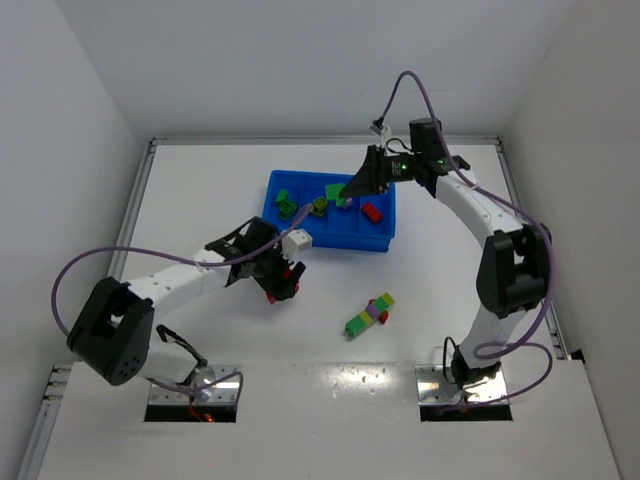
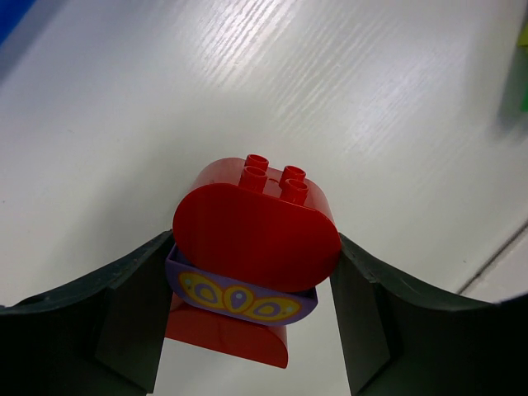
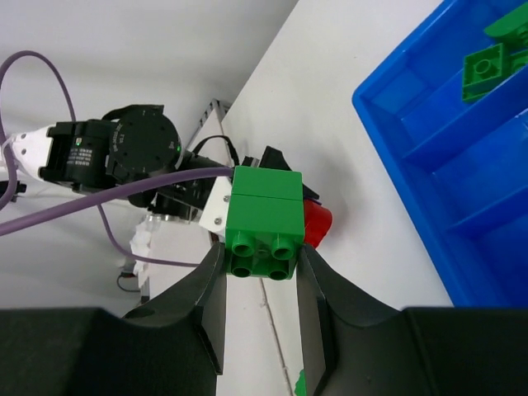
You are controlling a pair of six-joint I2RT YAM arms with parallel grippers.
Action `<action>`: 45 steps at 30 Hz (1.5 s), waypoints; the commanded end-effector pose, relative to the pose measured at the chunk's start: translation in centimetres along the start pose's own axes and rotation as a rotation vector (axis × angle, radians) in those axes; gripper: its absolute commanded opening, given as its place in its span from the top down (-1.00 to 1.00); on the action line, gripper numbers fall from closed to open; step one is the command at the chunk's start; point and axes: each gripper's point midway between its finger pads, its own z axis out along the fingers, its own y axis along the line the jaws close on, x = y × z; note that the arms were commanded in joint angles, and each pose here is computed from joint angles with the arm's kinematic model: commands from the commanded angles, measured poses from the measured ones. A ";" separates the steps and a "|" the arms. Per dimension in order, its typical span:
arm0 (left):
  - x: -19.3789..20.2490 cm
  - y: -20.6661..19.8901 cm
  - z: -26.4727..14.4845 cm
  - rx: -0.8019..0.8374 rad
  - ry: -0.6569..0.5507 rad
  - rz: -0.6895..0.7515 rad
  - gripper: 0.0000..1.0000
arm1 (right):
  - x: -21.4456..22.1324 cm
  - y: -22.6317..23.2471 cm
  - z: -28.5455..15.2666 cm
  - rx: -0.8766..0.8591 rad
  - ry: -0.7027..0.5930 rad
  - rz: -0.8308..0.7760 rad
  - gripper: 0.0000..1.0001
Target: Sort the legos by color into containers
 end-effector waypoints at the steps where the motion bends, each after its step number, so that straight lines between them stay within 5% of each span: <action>1: -3.5 0.8 0.4 -0.068 -0.083 -0.005 0.38 | -0.7 0.9 -0.5 0.000 -0.031 -0.039 0.95; 6: -4.6 1.6 0.7 -0.111 -0.127 -0.053 -0.27 | -0.7 0.6 -0.9 0.014 -0.041 -0.035 0.95; 10: -5.9 0.5 -0.2 -0.058 -0.172 -0.039 -0.32 | -0.5 0.2 -1.2 0.021 -0.043 -0.023 0.95; 12: -7.2 -0.2 -1.2 -0.033 -0.225 -0.032 -0.91 | -0.3 0.0 -1.1 0.023 -0.040 -0.015 0.95; 13: -7.4 -0.4 -1.4 -0.023 -0.235 -0.028 -1.00 | -0.4 0.0 -1.1 0.021 -0.043 -0.023 0.95; 27: -14.8 -1.0 -12.7 0.162 -0.517 0.017 -1.00 | 1.2 2.5 -0.2 -0.115 0.013 -0.051 0.95; 34: -14.8 -2.8 -13.7 0.504 -0.508 -0.027 -1.00 | 3.1 5.3 1.5 -0.264 0.099 -0.084 0.95; 45: -15.8 -3.0 -13.8 0.660 -0.495 -0.049 -0.89 | 4.8 6.5 3.5 -0.330 0.168 -0.082 0.95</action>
